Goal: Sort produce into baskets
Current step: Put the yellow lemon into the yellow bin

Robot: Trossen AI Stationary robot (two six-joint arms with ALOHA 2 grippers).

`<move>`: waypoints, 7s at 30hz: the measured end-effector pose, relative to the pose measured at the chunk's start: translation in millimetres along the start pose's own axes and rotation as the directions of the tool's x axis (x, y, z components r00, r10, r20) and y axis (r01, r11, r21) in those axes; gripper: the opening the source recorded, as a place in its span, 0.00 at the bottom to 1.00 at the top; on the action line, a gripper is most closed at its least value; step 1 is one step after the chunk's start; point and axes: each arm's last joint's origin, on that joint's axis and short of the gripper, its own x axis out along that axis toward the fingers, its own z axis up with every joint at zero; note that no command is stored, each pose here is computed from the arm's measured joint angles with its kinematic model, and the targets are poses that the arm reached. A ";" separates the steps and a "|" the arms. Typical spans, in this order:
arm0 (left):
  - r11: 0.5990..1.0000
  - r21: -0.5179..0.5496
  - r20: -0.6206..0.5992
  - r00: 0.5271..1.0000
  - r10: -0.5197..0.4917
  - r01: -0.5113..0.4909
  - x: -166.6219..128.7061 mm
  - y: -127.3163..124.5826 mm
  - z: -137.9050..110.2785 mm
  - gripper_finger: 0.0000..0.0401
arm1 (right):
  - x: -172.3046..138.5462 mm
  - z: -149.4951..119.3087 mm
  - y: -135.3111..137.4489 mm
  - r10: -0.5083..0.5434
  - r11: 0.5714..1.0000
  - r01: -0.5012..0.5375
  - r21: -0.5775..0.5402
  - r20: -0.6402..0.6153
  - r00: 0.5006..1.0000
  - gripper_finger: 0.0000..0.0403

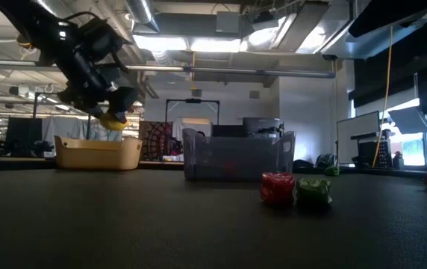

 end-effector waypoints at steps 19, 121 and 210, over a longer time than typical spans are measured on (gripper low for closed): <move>0.998 0.039 -0.081 0.996 0.046 -0.043 38.2 -3.8 -20.7 0.67 | 0.0 0.0 -0.1 -0.001 1.000 0.001 -0.002 0.000 1.000 0.66; 0.209 0.265 -0.438 0.311 -0.844 0.941 -292.7 -139.4 -42.1 0.77 | 0.0 -2.1 -1.1 0.001 1.000 -0.001 -0.011 -0.029 1.000 0.66; 0.903 0.286 -0.950 0.214 0.225 0.321 -319.4 -79.4 -205.6 0.77 | -0.4 -5.9 -7.3 -0.082 0.983 0.076 -0.166 -0.034 0.996 0.66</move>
